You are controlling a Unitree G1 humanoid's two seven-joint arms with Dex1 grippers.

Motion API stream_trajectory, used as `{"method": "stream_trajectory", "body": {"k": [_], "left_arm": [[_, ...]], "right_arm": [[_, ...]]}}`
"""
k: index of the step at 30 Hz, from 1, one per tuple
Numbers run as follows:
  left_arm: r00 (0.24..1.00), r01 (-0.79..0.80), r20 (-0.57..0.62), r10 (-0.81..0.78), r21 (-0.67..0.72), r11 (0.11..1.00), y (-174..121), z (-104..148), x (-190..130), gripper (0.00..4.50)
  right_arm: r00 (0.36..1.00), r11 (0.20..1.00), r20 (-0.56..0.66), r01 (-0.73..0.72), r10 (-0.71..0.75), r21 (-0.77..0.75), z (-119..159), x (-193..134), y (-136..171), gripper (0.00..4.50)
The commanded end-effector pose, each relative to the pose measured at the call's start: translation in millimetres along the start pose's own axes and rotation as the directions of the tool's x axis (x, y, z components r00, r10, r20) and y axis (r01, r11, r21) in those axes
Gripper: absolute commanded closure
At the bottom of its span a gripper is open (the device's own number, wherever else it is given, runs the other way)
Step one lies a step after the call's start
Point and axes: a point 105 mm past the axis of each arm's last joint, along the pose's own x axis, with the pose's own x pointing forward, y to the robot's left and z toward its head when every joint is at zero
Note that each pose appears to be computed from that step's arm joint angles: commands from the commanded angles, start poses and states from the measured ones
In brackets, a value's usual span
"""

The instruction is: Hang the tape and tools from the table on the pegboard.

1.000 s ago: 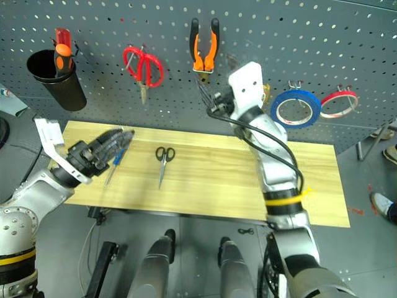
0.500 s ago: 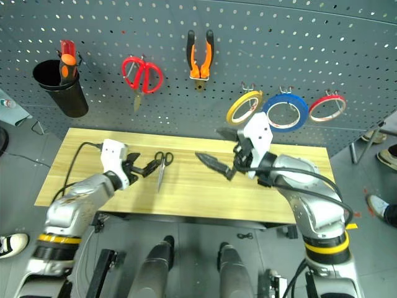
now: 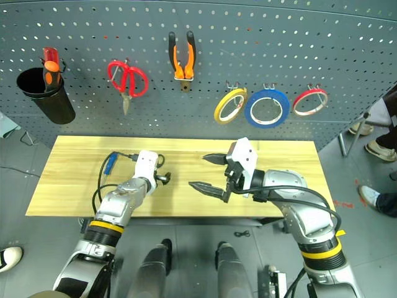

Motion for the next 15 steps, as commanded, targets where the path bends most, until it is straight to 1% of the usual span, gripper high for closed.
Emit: {"method": "stream_trajectory", "body": {"k": [1,4,9,10,11,15], "left_arm": [[0.999,-0.038,-0.023,0.038,-0.022,0.999,4.8,-1.9,-5.3,0.0],[0.996,-0.049,-0.079,0.043,-0.084,0.995,6.5,-14.3,-6.7,0.0],[0.991,-0.016,-0.137,0.0,-0.116,0.993,5.5,-27.0,-5.0,0.0],[0.99,-0.011,-0.14,-0.004,-0.109,0.994,4.9,-27.5,-4.2,0.55],[0.99,0.004,-0.141,-0.019,-0.107,0.994,3.7,-27.7,-3.1,0.87],[0.99,0.013,-0.139,-0.027,-0.098,0.995,6.8,-26.8,-0.3,2.76]], "right_arm": [[0.999,0.999,0.036,0.011,-0.009,-0.038,9.3,-2.4,3.1,0.05],[0.999,0.999,0.034,0.009,-0.007,-0.038,8.6,-2.8,5.4,0.05],[1.0,0.999,0.028,0.011,-0.009,-0.042,6.7,-3.1,7.9,0.05],[1.0,0.999,0.028,0.013,-0.012,-0.042,6.8,-3.3,7.4,0.0],[0.999,0.999,0.03,0.015,-0.014,-0.042,7.4,-2.7,6.9,0.0],[0.999,0.999,0.033,0.015,-0.014,-0.043,9.3,-1.4,6.0,0.0]]}}
